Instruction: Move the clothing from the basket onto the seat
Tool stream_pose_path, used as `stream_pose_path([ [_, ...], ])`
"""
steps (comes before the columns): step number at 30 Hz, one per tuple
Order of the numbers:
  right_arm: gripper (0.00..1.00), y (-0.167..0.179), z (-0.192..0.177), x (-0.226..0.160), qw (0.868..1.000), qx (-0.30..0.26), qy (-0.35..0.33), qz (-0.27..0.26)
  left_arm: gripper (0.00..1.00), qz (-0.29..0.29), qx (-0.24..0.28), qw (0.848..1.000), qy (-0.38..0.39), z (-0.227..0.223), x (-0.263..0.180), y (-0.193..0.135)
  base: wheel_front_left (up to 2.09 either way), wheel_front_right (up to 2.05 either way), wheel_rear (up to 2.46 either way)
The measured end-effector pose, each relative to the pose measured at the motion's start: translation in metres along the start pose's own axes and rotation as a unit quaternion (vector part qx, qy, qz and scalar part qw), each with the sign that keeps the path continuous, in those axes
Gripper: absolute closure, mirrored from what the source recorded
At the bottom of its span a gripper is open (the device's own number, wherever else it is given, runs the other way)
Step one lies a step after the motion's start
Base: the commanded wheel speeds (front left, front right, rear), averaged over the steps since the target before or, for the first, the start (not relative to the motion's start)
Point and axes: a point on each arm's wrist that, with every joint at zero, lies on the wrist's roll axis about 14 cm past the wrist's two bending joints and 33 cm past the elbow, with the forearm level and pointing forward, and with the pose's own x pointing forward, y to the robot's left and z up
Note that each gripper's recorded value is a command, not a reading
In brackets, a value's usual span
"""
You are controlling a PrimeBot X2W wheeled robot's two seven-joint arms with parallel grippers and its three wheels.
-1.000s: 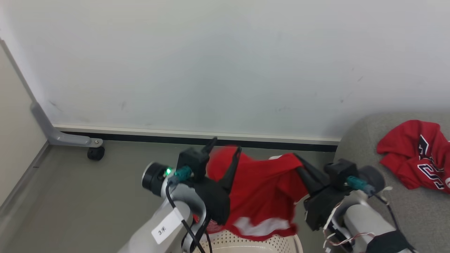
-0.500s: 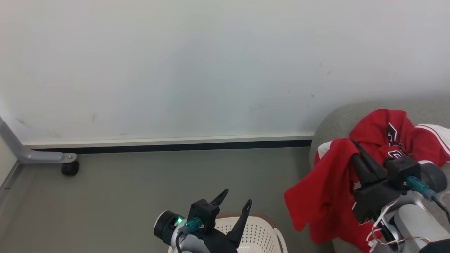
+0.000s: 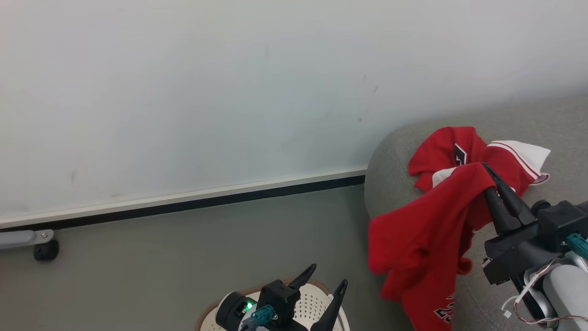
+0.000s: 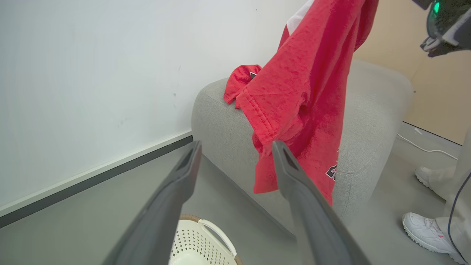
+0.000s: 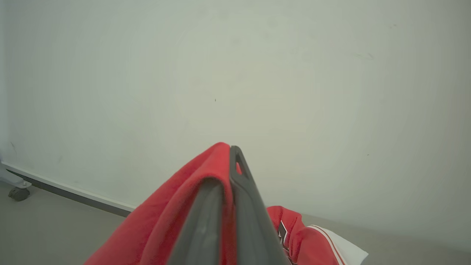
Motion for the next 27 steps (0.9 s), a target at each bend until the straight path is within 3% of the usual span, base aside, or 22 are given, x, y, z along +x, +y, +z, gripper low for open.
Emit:
stream_pose_path([
  [15,1.0,-0.051,0.0,-0.027,0.997,-0.037,0.034,-0.052,0.0,-0.069,0.004,0.998,0.007,-0.006,0.021,-0.036,0.0,0.0,0.0],
  [22,1.0,-0.081,0.039,0.024,0.996,-0.077,0.003,-0.048,0.0,-0.08,-0.004,0.997,-0.005,0.001,0.03,-0.035,0.0,0.0,0.0],
  [27,1.0,-0.118,0.083,0.068,0.991,-0.109,-0.033,-0.074,0.0,-0.073,0.0,0.997,-0.016,0.006,0.038,-0.019,0.0,0.0,0.0],
])
